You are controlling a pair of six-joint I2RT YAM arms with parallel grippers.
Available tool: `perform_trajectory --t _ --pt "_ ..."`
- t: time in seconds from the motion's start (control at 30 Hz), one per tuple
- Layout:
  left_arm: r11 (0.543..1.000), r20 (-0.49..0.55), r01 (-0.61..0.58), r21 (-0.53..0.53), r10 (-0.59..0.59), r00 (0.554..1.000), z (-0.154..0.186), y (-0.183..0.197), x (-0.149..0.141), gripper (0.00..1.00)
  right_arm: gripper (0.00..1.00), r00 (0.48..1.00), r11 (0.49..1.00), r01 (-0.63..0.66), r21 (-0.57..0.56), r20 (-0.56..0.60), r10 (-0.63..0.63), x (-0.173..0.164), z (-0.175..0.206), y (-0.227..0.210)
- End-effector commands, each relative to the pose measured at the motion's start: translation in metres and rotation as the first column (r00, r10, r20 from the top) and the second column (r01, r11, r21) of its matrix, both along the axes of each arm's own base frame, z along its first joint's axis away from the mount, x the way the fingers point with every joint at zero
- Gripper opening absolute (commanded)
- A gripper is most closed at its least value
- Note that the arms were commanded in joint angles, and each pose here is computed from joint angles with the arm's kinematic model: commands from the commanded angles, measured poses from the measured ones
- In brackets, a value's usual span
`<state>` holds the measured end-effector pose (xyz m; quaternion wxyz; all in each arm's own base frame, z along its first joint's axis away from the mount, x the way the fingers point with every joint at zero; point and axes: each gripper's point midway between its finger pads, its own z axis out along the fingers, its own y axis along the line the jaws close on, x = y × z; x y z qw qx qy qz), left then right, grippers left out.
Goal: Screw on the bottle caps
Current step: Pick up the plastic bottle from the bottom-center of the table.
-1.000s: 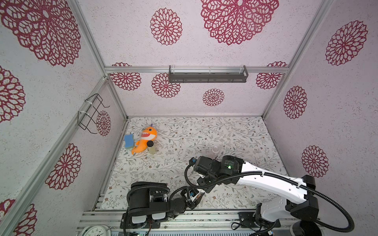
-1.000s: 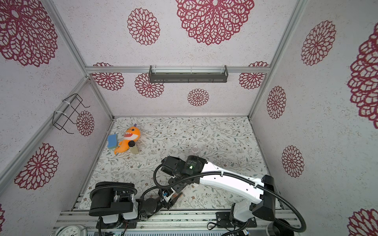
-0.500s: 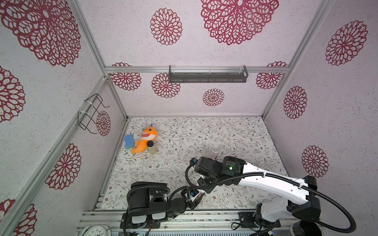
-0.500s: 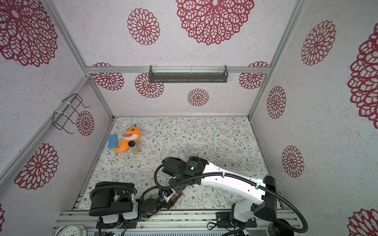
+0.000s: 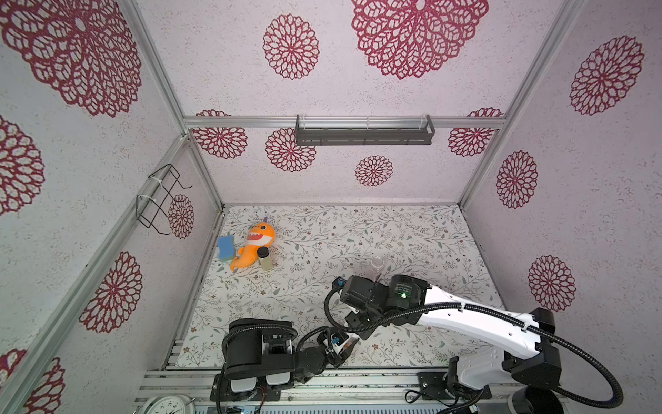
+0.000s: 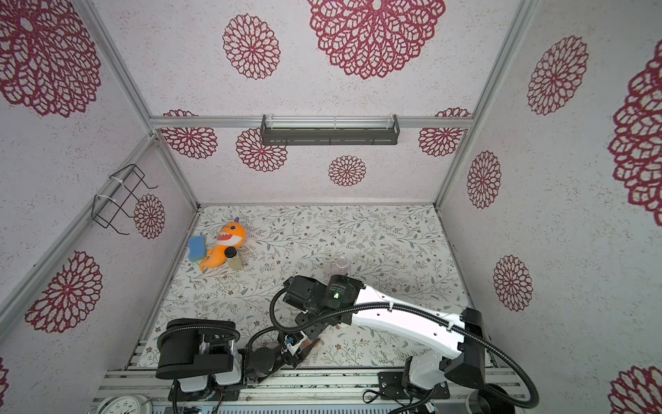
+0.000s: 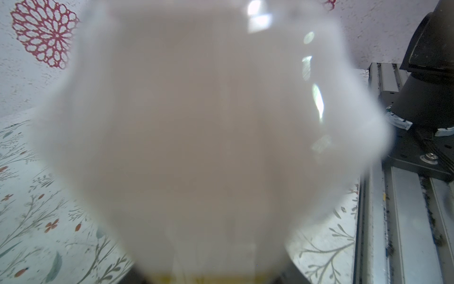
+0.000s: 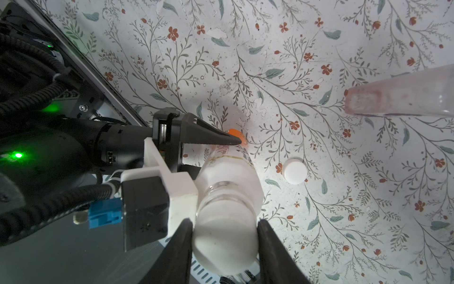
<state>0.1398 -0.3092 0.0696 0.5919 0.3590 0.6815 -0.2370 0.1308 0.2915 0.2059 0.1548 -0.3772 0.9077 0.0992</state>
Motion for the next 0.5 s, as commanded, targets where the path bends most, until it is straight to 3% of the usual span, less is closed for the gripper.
perform_trajectory --t 0.0,0.47 --pt "0.999 -0.002 0.005 -0.040 -0.005 1.000 0.0085 -0.0017 0.0006 0.53 0.44 1.000 1.000 0.019 -0.002 0.014 -0.019 -0.0002 0.0035 -0.0072" --pt "0.999 -0.003 0.009 -0.041 -0.009 1.000 0.0086 -0.0019 0.0000 0.53 0.47 1.000 1.000 0.021 0.004 0.017 -0.021 0.0001 0.0038 -0.0072"
